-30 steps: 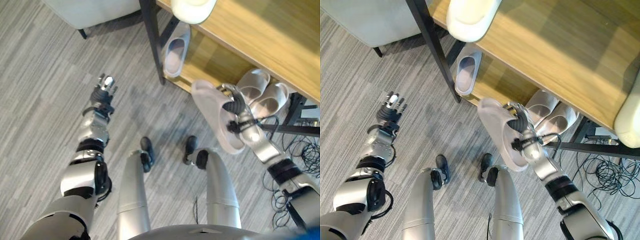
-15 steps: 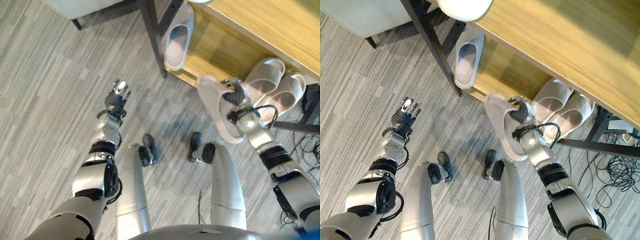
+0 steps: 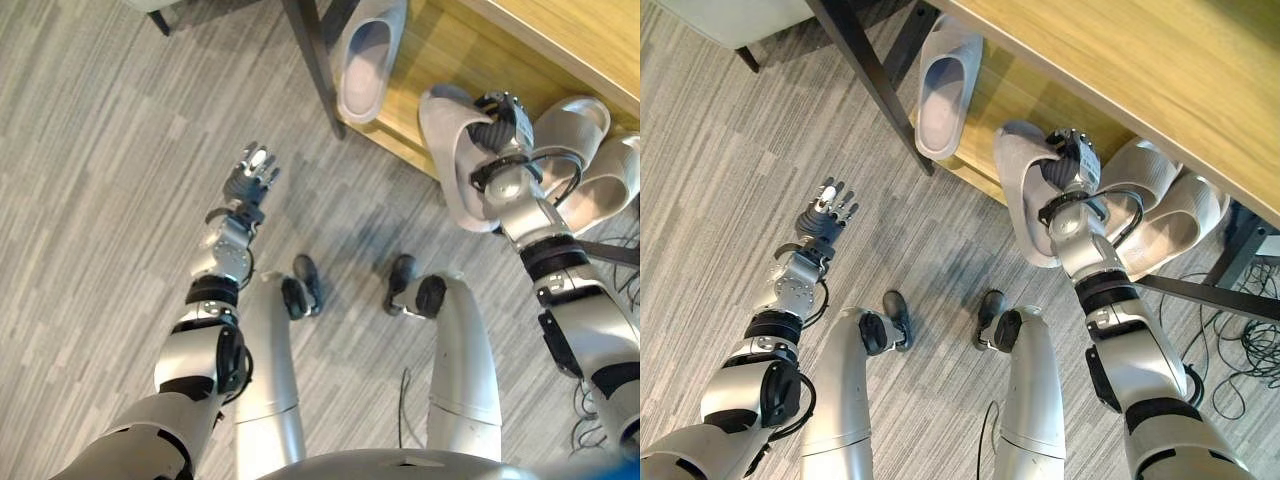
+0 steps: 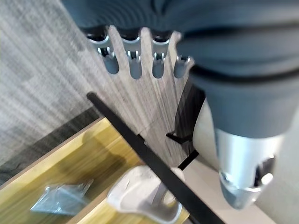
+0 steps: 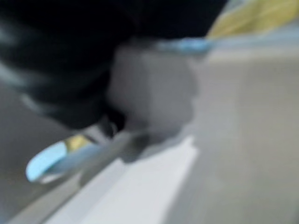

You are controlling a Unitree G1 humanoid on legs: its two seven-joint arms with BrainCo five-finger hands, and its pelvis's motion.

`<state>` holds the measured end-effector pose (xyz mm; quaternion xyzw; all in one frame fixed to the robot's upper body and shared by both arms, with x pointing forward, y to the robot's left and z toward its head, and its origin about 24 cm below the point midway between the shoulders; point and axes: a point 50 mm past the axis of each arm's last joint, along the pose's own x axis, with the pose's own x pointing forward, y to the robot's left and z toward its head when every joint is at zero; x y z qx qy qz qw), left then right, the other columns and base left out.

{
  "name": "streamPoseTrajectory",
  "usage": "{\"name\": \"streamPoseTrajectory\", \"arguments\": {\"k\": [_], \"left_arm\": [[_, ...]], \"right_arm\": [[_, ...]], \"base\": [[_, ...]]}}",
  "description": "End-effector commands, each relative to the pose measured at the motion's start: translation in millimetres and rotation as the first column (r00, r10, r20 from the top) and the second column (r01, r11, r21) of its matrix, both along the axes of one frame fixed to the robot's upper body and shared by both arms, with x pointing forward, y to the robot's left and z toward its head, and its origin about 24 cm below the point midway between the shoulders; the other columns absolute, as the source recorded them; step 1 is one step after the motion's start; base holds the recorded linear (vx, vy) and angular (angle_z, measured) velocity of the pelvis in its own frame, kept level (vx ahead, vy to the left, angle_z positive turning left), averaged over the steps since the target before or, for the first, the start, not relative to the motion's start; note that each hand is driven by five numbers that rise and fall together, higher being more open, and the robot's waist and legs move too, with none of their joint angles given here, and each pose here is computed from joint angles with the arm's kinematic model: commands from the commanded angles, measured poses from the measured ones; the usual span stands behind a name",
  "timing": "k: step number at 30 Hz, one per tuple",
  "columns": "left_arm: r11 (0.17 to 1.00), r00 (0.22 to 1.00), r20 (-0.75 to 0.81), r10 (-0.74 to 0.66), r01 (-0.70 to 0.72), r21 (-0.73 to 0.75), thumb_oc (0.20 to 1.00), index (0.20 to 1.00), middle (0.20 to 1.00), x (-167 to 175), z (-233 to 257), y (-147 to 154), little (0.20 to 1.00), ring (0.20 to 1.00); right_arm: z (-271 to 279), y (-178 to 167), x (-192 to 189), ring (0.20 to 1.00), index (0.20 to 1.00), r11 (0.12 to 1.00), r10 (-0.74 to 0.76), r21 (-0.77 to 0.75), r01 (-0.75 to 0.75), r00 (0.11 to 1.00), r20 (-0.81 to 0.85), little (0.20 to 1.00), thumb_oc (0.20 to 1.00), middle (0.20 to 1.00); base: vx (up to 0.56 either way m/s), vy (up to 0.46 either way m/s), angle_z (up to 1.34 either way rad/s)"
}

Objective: Arrange the slippers neatly on the shoe rack.

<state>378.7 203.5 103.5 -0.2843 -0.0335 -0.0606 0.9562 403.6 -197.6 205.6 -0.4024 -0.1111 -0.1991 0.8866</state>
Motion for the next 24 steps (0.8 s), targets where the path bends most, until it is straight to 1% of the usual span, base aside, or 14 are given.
{"name": "streamPoseTrajectory", "arguments": {"k": [1, 3, 5, 7, 9, 12, 16, 18, 19, 20, 21, 23, 24], "left_arm": [[0.998, 0.993, 0.111, -0.034, 0.028, 0.053, 1.000, 1.000, 1.000, 1, 22, 0, 1.000, 1.000], [0.996, 0.990, 0.127, -0.067, 0.058, 0.073, 1.000, 1.000, 1.000, 1, 24, -5, 1.000, 1.000], [0.994, 0.988, 0.130, -0.084, 0.074, 0.080, 1.000, 1.000, 1.000, 1, 24, -8, 1.000, 1.000], [0.991, 0.985, 0.138, -0.100, 0.087, 0.097, 1.000, 1.000, 1.000, -1, 24, -11, 1.000, 1.000], [0.988, 0.983, 0.139, -0.121, 0.106, 0.108, 1.000, 1.000, 1.000, -2, 23, -17, 1.000, 1.000], [0.986, 0.980, 0.153, -0.123, 0.104, 0.129, 1.000, 1.000, 1.000, -4, 25, -20, 1.000, 1.000], [0.981, 0.977, 0.162, -0.138, 0.112, 0.158, 1.000, 1.000, 1.000, -9, 23, -23, 1.000, 1.000], [0.979, 0.977, 0.160, -0.138, 0.111, 0.169, 1.000, 1.000, 1.000, -10, 21, -23, 1.000, 1.000], [0.976, 0.976, 0.164, -0.147, 0.116, 0.184, 1.000, 1.000, 1.000, -11, 21, -23, 1.000, 1.000], [0.963, 0.976, 0.160, -0.151, 0.108, 0.248, 1.000, 1.000, 1.000, -12, 20, -25, 1.000, 1.000], [0.948, 0.973, 0.168, -0.160, 0.104, 0.300, 1.000, 1.000, 1.000, -14, 21, -28, 1.000, 1.000], [0.939, 0.965, 0.196, -0.173, 0.101, 0.329, 1.000, 1.000, 1.000, -14, 26, -36, 1.000, 1.000], [0.934, 0.960, 0.213, -0.181, 0.100, 0.343, 1.000, 1.000, 1.000, -15, 28, -41, 1.000, 1.000]], "right_arm": [[39, 12, 5, 0.200, 0.200, 0.999, -0.016, 0.052, 0.010, 0.993, 0.117, 0.200, 0.200, 0.200], [47, 16, 8, 0.200, 0.200, 0.998, -0.026, 0.056, 0.019, 0.993, 0.117, 0.200, 0.200, 0.200], [53, 17, 11, 0.200, 0.200, 0.998, -0.059, 0.026, 0.057, 0.994, 0.095, 0.200, 0.200, 0.200], [64, 14, 12, 0.200, 0.200, 0.992, -0.122, 0.005, 0.122, 0.990, 0.077, 0.200, 0.200, 0.200], [64, 6, 14, 0.200, 0.200, 0.981, -0.196, 0.025, 0.195, 0.980, 0.047, 0.200, 0.200, 0.200], [81, 4, 14, 0.200, 0.200, 0.973, -0.227, 0.058, 0.223, 0.972, 0.065, 0.200, 0.200, 0.200], [101, -6, 11, 0.200, 0.200, 0.956, -0.292, 0.027, 0.290, 0.951, 0.099, 0.200, 0.200, 0.200], [106, -7, 11, 0.200, 0.200, 0.954, -0.301, 0.027, 0.300, 0.948, 0.104, 0.200, 0.200, 0.200], [112, -9, 10, 0.200, 0.200, 0.951, -0.310, 0.015, 0.310, 0.944, 0.113, 0.200, 0.200, 0.200], [116, -16, 8, 0.200, 0.200, 0.932, -0.343, -0.073, 0.354, 0.930, 0.131, 0.200, 0.200, 0.200], [120, -22, 7, 0.200, 0.200, 0.926, -0.363, -0.056, 0.372, 0.922, 0.135, 0.200, 0.200, 0.200], [123, -26, 5, 0.200, 0.200, 0.919, -0.392, 0.010, 0.395, 0.909, 0.144, 0.200, 0.200, 0.200], [129, -27, 3, 0.200, 0.200, 0.905, -0.420, 0.006, 0.424, 0.893, 0.166, 0.200, 0.200, 0.200]], "base": [[0.01, 0.027, 0.07], [-0.01, 0.022, 0.08], [-0.01, 0.018, 0.11], [0.00, 0.028, 0.09], [0.01, 0.039, 0.04], [0.02, 0.041, 0.01], [0.04, 0.040, 0.04], [0.03, 0.043, 0.04], [0.03, 0.078, 0.04], [0.03, 0.097, 0.05], [0.02, 0.080, 0.05], [0.01, 0.027, 0.05], [0.02, 0.022, 0.06]]}}
